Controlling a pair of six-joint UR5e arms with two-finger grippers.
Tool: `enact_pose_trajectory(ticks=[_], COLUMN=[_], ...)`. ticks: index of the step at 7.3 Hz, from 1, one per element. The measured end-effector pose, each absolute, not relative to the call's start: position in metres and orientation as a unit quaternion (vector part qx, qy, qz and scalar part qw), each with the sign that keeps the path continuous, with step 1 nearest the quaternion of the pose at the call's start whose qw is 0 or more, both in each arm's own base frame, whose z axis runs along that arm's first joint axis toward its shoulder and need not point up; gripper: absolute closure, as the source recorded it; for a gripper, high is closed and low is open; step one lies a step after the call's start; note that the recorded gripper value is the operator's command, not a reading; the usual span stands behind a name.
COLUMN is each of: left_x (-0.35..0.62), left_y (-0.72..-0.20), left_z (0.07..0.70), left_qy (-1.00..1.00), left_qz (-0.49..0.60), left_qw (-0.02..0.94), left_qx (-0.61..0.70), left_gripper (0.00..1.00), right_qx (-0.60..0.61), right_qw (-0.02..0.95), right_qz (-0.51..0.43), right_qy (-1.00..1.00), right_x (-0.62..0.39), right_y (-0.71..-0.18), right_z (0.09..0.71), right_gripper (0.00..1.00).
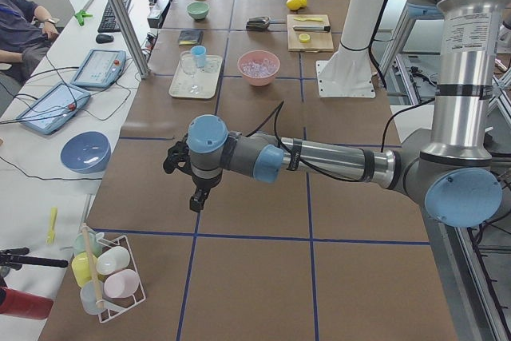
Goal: Put ice in cup with scoop
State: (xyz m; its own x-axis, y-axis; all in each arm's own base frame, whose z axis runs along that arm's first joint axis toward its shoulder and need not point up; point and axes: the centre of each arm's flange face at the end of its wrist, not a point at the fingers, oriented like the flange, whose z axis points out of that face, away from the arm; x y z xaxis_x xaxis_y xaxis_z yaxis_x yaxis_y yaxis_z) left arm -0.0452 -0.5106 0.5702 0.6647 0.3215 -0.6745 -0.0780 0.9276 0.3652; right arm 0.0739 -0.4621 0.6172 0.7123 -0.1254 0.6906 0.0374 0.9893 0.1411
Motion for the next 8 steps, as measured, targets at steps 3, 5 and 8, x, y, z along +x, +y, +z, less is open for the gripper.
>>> enact_pose_trajectory(ticks=[3, 5, 8], left_x=[-0.045, -0.039, 0.007], left_y=[-0.510, -0.511, -0.515], left_z=[0.553, 0.535, 0.501], left_qy=[0.388, 0.382, 0.385], left_qz=[0.140, 0.170, 0.239], left_qw=[0.884, 0.864, 0.823], left_qx=[0.223, 0.280, 0.343], left_gripper=[0.00, 0.00, 0.00], right_qx=[0.061, 0.060, 0.060], right_qw=[0.923, 0.923, 0.923], right_qz=[-0.048, -0.048, -0.047], right_qy=[-0.376, -0.377, -0.377], right_x=[0.072, 0.071, 0.070], right_y=[-0.465, -0.466, -0.466], right_z=[0.614, 0.613, 0.614], right_gripper=[0.00, 0.00, 0.00])
